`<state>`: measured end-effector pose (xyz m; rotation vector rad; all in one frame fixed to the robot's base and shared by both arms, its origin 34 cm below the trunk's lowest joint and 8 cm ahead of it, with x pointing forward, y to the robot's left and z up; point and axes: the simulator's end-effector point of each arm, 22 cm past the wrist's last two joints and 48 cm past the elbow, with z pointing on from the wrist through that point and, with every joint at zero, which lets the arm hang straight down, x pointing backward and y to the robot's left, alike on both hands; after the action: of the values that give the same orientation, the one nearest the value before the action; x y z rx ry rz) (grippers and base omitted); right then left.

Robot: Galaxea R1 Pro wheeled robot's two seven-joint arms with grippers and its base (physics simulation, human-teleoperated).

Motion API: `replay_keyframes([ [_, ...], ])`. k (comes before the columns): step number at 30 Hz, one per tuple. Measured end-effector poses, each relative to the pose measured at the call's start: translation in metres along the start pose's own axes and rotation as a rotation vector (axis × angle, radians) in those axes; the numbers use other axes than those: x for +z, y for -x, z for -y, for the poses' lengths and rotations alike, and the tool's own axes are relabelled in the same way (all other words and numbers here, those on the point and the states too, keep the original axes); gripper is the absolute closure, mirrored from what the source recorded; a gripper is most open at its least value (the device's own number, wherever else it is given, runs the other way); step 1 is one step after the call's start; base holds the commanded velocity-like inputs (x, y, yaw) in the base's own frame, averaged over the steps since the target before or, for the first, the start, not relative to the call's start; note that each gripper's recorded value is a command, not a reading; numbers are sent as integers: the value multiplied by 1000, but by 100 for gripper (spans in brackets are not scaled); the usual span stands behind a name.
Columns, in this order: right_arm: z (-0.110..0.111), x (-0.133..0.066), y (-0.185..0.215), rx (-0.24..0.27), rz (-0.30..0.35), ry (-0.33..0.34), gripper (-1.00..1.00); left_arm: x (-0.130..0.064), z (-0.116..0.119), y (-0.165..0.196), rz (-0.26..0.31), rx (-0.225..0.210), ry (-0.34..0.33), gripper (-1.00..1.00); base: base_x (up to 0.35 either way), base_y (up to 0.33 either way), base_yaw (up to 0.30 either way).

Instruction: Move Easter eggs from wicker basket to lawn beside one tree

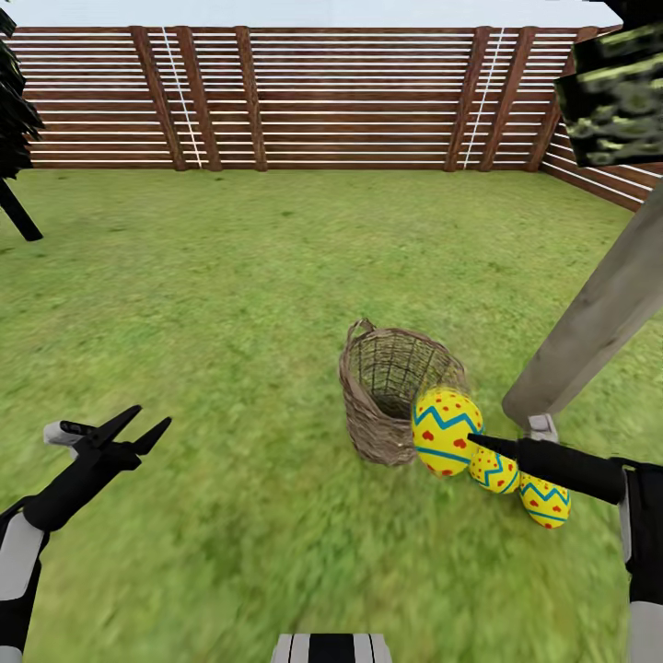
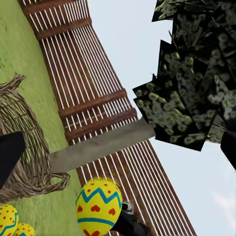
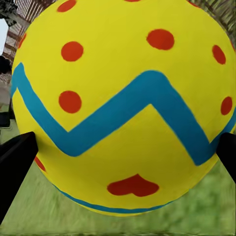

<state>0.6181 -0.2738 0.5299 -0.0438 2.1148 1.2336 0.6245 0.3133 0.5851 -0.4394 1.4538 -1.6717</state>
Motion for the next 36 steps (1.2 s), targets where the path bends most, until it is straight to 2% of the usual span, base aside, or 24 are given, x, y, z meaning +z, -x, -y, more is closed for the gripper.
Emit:
replay_keyframes([
  [3, 9, -8, -16, 21, -19, -23, 100, 0, 0, 0, 2, -1, -2, -100, -45, -20, 0],
  [8, 32, -43, -47, 66, -60, -89, 100, 2, -1, -2, 3, -8, -5, -100, -274, -146, 0],
  [12, 45, -62, -60, 83, -84, -130, 100, 6, -1, -8, -1, -11, -8, -100, -181, -271, 0],
  [15, 48, -64, -65, 84, -93, -138, 100, 10, -2, -13, 5, -14, -15, -100, 139, -298, 0],
  [16, 54, -65, -67, 86, -100, -166, 100, 11, -2, -13, 5, -13, -15, -100, 220, -265, 0],
  [18, 89, -73, -73, 79, -119, -327, 100, 13, -2, -16, -1, -15, -18, -100, 239, -245, 0],
  [21, 115, -87, -73, 65, -115, -453, 100, 26, -5, -35, -55, -29, -23, -100, 258, -214, 0],
  [24, 153, -127, -62, 46, -51, -649, 100, 40, -7, -55, -105, -2, -33, -100, 292, -156, 0],
  [27, 188, -164, -60, 36, -41, -865, 100, 52, -6, -72, -124, -21, -55, -100, 264, -113, 0],
  [28, 204, -186, -59, 27, -44, -992, 100, 54, -6, -75, -123, -27, -61, -100, 77, -30, 0],
  [29, 213, -199, -57, 12, -39, -1066, 100, 55, -6, -77, -122, -32, -62, -100, 39, -16, 0],
  [31, 223, -211, -58, -7, -35, -1128, 100, 55, -7, -77, -121, -34, -63, -100, 11, -4, 0],
  [32, 231, -214, -67, 7, -52, -1148, 100, 56, -7, -78, -123, -34, -64, -100, 3, -1, -26],
  [36, 238, -214, -80, 34, -72, -1156, 100, 66, -4, -95, -164, -46, -78, -100, 140, -147, -182],
])
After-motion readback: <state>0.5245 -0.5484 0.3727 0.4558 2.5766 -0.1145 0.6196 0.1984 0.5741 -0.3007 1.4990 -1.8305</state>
